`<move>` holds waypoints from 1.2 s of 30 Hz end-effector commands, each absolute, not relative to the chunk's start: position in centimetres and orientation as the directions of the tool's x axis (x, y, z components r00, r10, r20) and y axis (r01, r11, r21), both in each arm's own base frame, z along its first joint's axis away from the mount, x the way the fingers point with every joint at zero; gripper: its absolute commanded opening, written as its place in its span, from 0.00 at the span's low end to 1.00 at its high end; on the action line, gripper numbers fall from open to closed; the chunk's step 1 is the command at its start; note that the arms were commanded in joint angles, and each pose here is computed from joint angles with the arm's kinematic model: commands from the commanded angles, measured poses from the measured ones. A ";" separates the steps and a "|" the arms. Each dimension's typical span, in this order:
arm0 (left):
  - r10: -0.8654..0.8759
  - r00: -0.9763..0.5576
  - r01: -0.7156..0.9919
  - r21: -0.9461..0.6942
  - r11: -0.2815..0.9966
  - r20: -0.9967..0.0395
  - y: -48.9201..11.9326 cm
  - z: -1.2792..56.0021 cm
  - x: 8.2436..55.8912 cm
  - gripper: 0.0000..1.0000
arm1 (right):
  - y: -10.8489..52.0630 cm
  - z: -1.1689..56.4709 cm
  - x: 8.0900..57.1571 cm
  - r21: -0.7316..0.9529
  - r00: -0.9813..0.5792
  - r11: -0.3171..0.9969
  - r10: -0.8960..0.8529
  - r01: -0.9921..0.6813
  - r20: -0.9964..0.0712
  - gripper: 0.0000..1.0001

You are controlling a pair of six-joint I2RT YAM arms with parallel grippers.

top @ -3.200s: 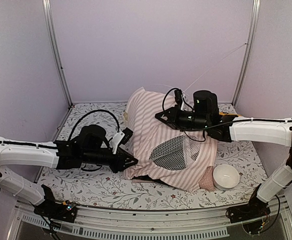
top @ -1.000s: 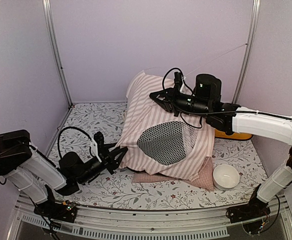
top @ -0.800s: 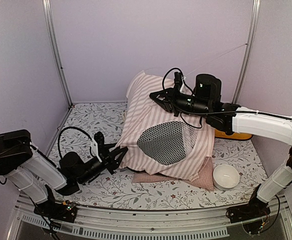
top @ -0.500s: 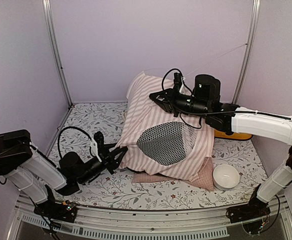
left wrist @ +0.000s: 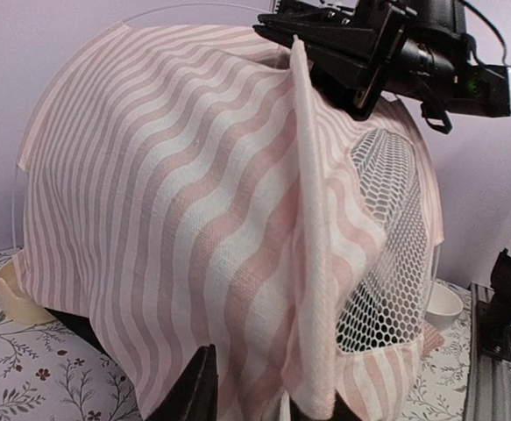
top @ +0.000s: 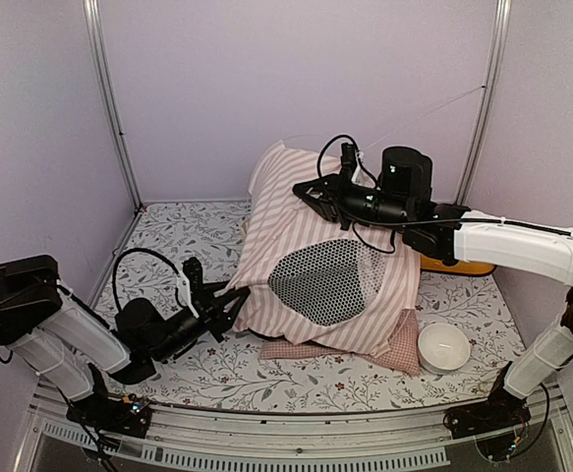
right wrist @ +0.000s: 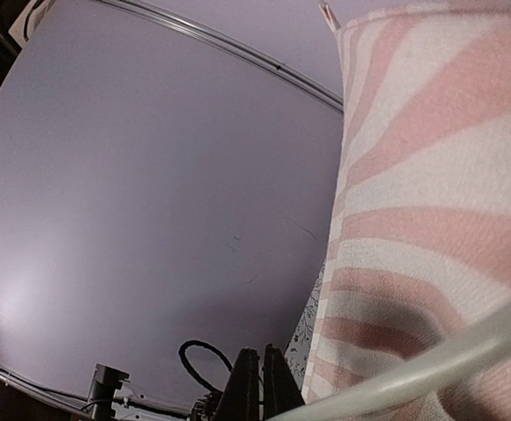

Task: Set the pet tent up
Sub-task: Adjust the tent pole of the tent.

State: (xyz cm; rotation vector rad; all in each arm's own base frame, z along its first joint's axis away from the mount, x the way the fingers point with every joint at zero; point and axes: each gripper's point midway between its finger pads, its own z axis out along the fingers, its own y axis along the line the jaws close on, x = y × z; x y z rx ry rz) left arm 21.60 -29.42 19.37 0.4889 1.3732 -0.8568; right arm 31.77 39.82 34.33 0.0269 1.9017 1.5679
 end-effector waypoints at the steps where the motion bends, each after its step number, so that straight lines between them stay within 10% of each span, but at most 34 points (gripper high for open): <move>1: -0.468 0.109 0.797 -0.204 0.568 -0.877 -28.1 26.3 20.5 0.29 | 40.0 37.0 32.2 0.872 -0.744 0.235 0.455 -0.429 -0.489 0.00; 12: -0.464 0.098 0.793 -0.213 0.570 -0.880 -27.7 26.0 20.5 0.01 | 39.6 36.8 32.7 0.871 -0.728 0.258 0.477 -0.419 -0.492 0.00; 36: -0.378 0.017 0.797 -0.216 0.564 -0.926 -27.4 23.5 19.5 0.00 | 40.7 36.4 33.8 0.833 -0.692 0.301 0.465 -0.464 -0.553 0.00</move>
